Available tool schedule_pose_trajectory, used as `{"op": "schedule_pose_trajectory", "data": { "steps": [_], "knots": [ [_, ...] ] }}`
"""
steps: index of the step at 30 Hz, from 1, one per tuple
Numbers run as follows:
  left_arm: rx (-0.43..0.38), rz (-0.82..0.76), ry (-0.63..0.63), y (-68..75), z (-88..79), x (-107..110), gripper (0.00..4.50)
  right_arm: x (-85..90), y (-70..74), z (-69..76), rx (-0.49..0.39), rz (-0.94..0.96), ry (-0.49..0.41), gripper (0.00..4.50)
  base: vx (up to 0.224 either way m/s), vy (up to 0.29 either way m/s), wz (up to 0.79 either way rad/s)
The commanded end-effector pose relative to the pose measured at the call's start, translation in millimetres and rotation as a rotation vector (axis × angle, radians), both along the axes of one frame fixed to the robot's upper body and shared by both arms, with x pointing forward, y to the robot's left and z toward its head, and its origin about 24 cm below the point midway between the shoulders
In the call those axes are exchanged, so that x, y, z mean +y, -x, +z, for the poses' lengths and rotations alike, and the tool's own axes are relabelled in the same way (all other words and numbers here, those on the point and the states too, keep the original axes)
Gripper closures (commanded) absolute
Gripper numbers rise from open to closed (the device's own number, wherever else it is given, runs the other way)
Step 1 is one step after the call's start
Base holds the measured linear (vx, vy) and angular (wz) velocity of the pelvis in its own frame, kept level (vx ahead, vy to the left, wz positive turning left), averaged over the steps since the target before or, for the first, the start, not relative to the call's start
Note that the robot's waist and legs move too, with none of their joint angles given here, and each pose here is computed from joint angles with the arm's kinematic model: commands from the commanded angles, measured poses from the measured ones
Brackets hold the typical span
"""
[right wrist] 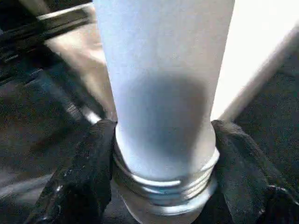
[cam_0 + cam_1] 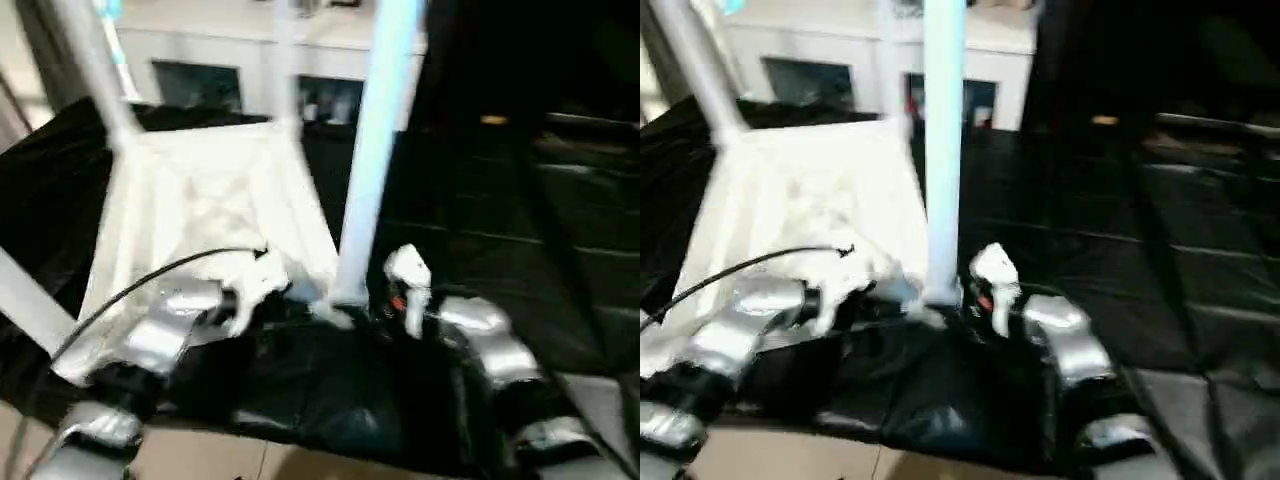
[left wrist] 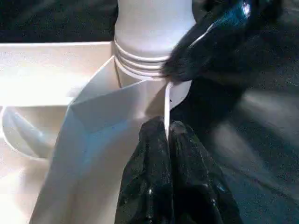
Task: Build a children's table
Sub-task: Rotate leg to tighten
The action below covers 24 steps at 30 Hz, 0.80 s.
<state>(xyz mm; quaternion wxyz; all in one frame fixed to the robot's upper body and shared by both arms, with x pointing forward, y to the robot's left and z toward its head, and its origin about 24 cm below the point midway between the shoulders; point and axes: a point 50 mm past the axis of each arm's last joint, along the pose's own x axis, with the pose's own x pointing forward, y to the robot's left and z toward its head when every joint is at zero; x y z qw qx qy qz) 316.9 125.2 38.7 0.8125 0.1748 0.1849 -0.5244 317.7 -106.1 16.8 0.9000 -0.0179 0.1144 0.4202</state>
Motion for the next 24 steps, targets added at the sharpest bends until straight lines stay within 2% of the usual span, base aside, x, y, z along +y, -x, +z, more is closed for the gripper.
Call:
{"op": "schedule_pose_trajectory", "data": {
  "steps": [1, 2, 5, 9, 13, 14, 15, 16, 18, 21, 24],
  "knots": [
    [0.048, 0.136, -0.033, -1.9, -20.6, -13, 4.5, 2.6, -6.0, -16.4, 0.087, -0.248, 0.063, 1.78, 0.0, 0.0, 0.0],
    [0.046, 0.197, -0.031, -6.3, -21.6, -18, 4.5, 5.7, -7.9, -19.5, 0.114, -0.332, 0.059, 1.78, 0.0, 0.0, 0.0],
    [0.04, 0.274, -0.041, -12.0, -23.7, -25, 4.5, 12.8, -10.8, -22.8, 0.122, -0.448, 0.089, 1.78, 0.0, 0.0, 0.0],
    [0.033, 0.317, -0.062, -15.5, -26.3, -34, 4.5, 22.6, -13.8, -20.5, 0.111, -0.503, 0.091, 1.78, 0.0, 0.0, 0.0],
    [0.024, 0.288, -0.073, -16.3, -26.8, -39, 4.5, 31.0, -14.8, -19.1, 0.115, -0.487, 0.075, 1.78, 0.0, 0.0, 0.0],
    [0.02, 0.282, -0.076, -16.1, -26.8, -39, 4.5, 30.5, -15.1, -18.3, 0.114, -0.488, 0.06, 1.78, 0.0, 0.0, 0.0],
    [0.016, 0.276, -0.079, -16.0, -26.8, -38, 4.5, 30.0, -15.4, -17.6, 0.113, -0.49, 0.046, 1.43, 0.0, 0.0, 0.0],
    [0.017, 0.266, -0.085, -15.2, -27.6, -35, 4.5, 27.0, -16.4, -15.5, 0.094, -0.496, 0.031, 1.43, 0.0, 0.0, 0.0],
    [0.016, 0.256, -0.087, -14.5, -27.9, -33, 4.5, 24.9, -16.9, -14.0, 0.071, -0.485, 0.039, 1.06, 0.0, 0.0, 0.0],
    [0.014, 0.243, -0.089, -13.4, -28.1, -29, 4.5, 20.8, -18.0, -12.0, 0.041, -0.475, 0.056, 0.89, 0.0, 0.0, 0.0],
    [-0.008, 0.198, -0.094, -11.2, -26.5, -23, 4.5, 14.1, -18.7, -4.8, -0.044, -0.369, 0.073, 0.89, 0.0, 0.0, 0.0]
  ]
}}
